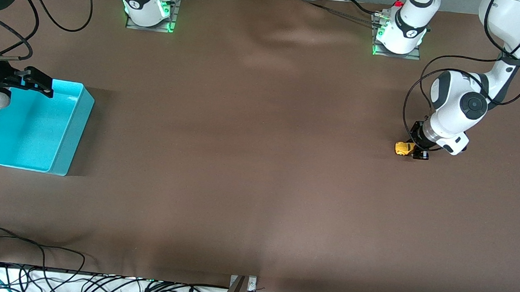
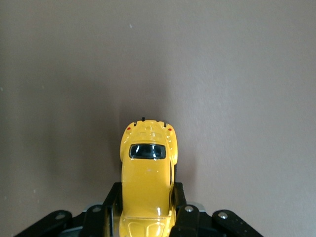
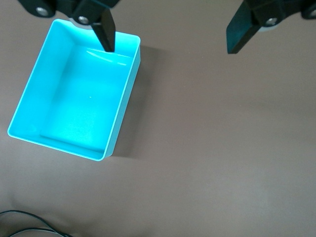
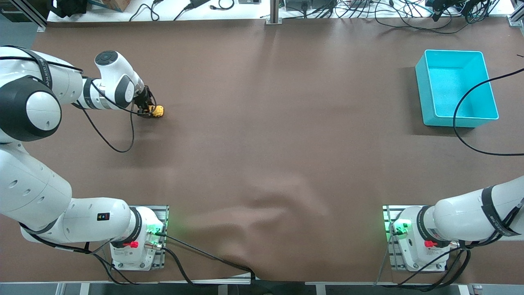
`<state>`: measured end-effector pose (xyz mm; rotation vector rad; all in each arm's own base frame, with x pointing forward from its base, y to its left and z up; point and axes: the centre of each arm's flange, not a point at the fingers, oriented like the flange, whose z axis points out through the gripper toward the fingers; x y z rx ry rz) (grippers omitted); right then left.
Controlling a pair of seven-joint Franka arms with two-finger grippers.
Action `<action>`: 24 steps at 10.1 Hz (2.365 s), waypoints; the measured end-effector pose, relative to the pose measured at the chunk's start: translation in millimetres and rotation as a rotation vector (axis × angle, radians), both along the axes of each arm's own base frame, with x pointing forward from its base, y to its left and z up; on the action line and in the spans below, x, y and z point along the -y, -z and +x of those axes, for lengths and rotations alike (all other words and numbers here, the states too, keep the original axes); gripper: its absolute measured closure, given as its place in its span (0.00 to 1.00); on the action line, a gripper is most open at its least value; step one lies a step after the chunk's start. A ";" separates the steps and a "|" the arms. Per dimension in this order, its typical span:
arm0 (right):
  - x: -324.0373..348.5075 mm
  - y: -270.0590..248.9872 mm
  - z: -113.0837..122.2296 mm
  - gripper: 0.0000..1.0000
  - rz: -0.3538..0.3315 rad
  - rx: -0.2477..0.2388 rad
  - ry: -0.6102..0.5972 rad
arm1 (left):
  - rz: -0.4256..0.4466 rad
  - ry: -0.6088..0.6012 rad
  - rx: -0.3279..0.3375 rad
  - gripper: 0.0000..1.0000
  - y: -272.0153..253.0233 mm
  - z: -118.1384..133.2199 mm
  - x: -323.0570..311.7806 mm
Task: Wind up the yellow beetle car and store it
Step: 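Drag the car back and forth on the table with the left gripper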
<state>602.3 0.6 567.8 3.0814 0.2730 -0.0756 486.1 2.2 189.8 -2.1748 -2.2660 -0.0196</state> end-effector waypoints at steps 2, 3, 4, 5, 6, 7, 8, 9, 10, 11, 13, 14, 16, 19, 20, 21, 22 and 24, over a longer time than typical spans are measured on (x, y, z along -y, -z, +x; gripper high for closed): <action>0.0 0.0 0.0 0.00 0.000 0.000 0.000 | -0.012 0.038 0.018 0.56 -5.9 3.7 32.6; 0.1 0.0 0.0 0.00 0.000 0.000 0.000 | -0.021 0.056 0.021 0.56 -7.3 3.6 48.9; 0.0 0.0 0.0 0.00 0.000 0.000 0.000 | -0.030 0.062 0.018 0.56 -6.4 1.5 65.5; 0.1 0.0 0.1 0.00 0.000 0.000 0.000 | -0.040 0.062 0.008 0.56 -2.5 -1.4 81.7; 0.1 0.0 0.1 0.00 0.000 0.000 0.000 | -0.049 0.051 0.000 0.56 2.0 -2.2 94.8; 0.0 0.0 0.1 0.00 0.000 0.000 0.000 | -0.053 0.039 -0.004 0.56 4.5 -0.2 102.6; 0.1 0.0 0.1 0.00 0.000 0.001 0.000 | -0.054 0.033 -0.005 0.56 4.4 0.9 104.9; 0.1 0.1 0.1 0.00 0.000 0.001 0.000 | -0.054 0.029 -0.006 0.56 4.6 1.2 104.9; 0.1 0.2 0.2 0.00 0.000 0.000 0.000 | -0.053 0.028 -0.006 0.56 4.8 1.2 104.5; 0.1 0.1 0.2 0.00 0.000 0.000 0.000 | -0.050 0.033 -0.006 0.56 4.9 1.3 103.7; 0.0 0.3 0.2 0.00 0.000 0.000 0.000 | -0.024 0.051 -0.006 0.56 5.3 2.4 95.0; 0.1 0.3 0.2 0.00 0.000 0.000 0.000 | -0.008 0.058 -0.006 0.56 5.4 3.4 86.7; 0.1 0.4 0.3 0.00 0.000 0.000 0.000 | 0.021 0.055 -0.007 0.56 6.2 6.8 65.6; 0.1 0.5 0.3 0.00 0.000 0.000 0.000 | 0.054 0.053 -0.017 0.56 7.0 13.2 43.0; 0.1 0.5 0.3 0.00 0.000 0.000 0.000 | 0.063 0.060 -0.019 0.56 7.3 14.7 35.8; 0.1 0.5 0.3 0.00 0.000 0.000 0.000 | 0.065 0.071 -0.020 0.56 7.3 15.9 27.7; 0.1 0.5 0.3 0.00 0.000 0.000 0.000 | 0.066 0.082 -0.020 0.56 7.3 17.3 18.8; 0.1 0.5 0.3 0.00 0.000 0.000 0.000 | 0.078 0.108 -0.020 0.56 7.5 21.7 -5.4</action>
